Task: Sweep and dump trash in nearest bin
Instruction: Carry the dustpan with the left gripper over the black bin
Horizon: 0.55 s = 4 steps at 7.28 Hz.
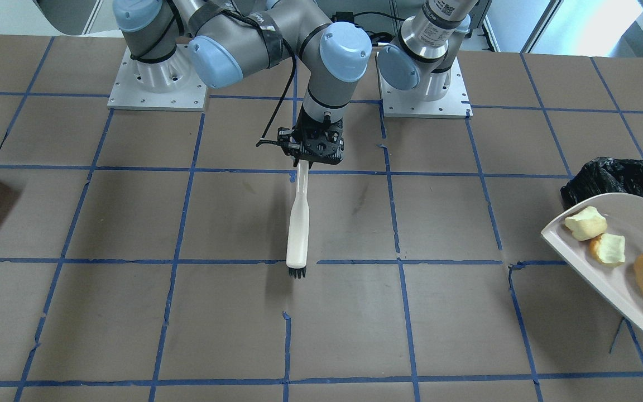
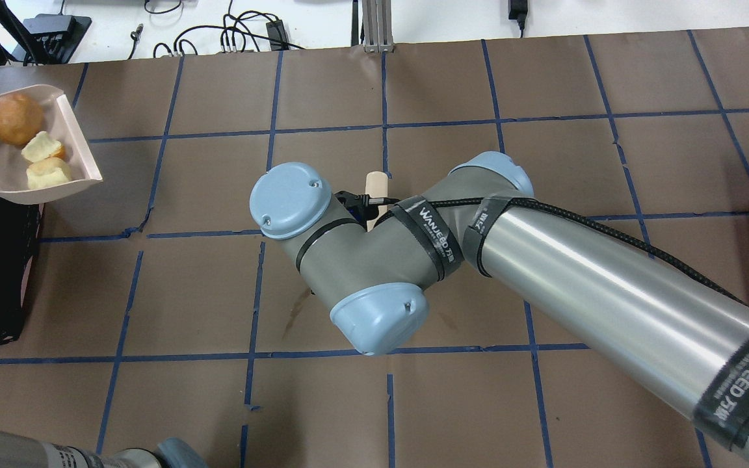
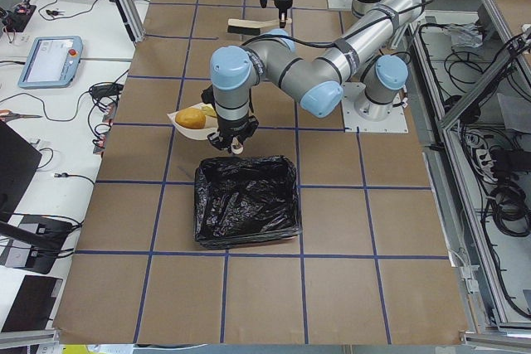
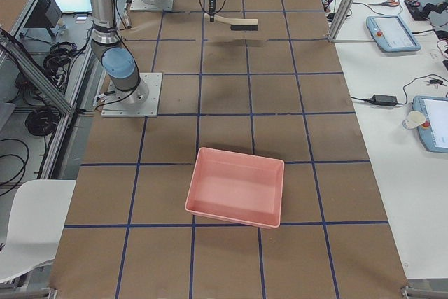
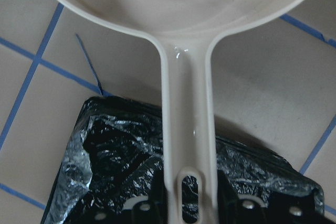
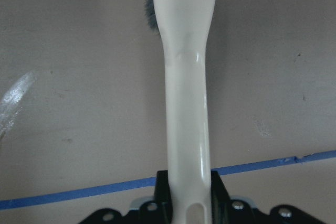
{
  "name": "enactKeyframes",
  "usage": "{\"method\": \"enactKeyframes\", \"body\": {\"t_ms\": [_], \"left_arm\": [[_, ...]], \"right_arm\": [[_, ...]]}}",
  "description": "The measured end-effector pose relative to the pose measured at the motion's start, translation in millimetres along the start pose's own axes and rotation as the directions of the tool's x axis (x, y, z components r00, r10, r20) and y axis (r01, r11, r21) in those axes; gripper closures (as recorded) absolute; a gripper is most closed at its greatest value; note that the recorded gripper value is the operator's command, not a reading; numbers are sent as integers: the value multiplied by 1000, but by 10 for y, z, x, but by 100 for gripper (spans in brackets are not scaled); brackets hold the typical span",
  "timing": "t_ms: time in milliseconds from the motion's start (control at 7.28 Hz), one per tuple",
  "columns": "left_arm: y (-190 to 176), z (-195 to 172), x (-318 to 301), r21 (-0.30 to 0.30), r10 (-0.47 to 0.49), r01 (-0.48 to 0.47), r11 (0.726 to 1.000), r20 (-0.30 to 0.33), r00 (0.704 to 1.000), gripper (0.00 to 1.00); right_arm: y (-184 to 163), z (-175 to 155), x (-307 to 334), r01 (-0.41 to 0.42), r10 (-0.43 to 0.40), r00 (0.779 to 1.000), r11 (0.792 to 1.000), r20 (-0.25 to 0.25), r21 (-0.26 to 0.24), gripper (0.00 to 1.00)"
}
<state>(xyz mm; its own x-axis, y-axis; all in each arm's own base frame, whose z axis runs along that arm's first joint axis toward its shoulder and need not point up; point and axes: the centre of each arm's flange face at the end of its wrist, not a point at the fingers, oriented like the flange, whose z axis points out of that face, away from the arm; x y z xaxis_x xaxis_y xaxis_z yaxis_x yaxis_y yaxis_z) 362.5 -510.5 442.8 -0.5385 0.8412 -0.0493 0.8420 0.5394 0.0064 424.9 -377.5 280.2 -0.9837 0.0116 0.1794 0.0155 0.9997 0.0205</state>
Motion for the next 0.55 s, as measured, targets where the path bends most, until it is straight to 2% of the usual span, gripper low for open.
{"method": "enactKeyframes", "body": {"t_ms": [550], "left_arm": [[1283, -331, 55, -35, -135, 135, 990, 15, 991, 100]], "right_arm": [[-75, 15, 68, 3, -3, 1000, 1000, 19, -3, 95]]}}
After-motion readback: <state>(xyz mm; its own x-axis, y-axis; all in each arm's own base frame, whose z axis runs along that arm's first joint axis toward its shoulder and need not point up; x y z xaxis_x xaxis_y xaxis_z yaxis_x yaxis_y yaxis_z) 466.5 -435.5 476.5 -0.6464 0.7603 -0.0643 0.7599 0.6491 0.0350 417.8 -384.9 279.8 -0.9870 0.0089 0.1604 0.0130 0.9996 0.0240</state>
